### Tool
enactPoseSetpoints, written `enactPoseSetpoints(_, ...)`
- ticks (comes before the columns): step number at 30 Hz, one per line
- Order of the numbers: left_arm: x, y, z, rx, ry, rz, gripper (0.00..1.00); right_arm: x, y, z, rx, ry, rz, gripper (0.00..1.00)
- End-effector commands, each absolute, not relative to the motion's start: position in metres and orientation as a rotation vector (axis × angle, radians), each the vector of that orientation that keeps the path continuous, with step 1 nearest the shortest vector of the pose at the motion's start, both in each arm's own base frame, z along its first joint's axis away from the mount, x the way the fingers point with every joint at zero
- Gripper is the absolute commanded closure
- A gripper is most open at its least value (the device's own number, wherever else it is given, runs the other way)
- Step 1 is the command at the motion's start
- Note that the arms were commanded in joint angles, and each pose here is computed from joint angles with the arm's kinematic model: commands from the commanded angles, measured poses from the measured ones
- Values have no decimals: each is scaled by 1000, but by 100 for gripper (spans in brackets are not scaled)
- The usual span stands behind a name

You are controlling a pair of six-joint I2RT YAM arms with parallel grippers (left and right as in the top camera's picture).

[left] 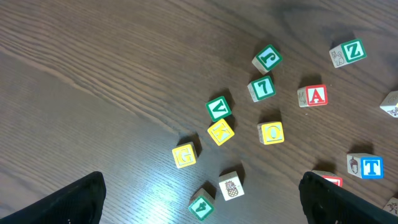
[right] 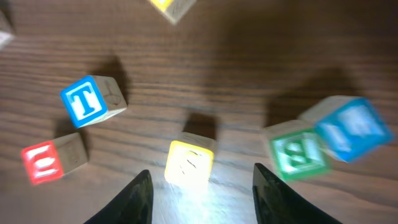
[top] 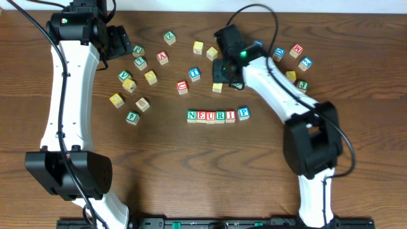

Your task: Spell out NEURIPS

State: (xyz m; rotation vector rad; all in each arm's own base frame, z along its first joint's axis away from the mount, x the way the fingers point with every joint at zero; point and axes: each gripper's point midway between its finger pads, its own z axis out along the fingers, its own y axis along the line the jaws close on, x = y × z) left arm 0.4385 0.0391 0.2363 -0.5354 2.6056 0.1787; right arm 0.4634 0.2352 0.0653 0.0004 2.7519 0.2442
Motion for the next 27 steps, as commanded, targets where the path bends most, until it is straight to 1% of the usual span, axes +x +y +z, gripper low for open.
enactPoseSetpoints(1,437,42,245,-533,2587,184,2,463,242,45,46,2774,241,50)
enactPoseSetpoints(5,437,42,245,-533,2587,184,2,467,237,36,95,2767,202,45)
enactPoseSetpoints(11,437,42,245,-533,2587,184,2,468,239,20,106,2781,194,45)
enactPoseSetpoints(14,437,42,245,-533,2587,184,2,467,242,12,109,2796,205,50)
enactPoseSetpoints(20,437,42,245,-533,2587,184,2,466,242,10,107,2800,205,57)
enactPoseSetpoints(23,437,42,245,-533,2587,184,2,466,242,10,106,2801,204,68)
enactPoseSetpoints(27,437,42,245,-533,2587,184,2,465,241,11,106,2804,203,76)
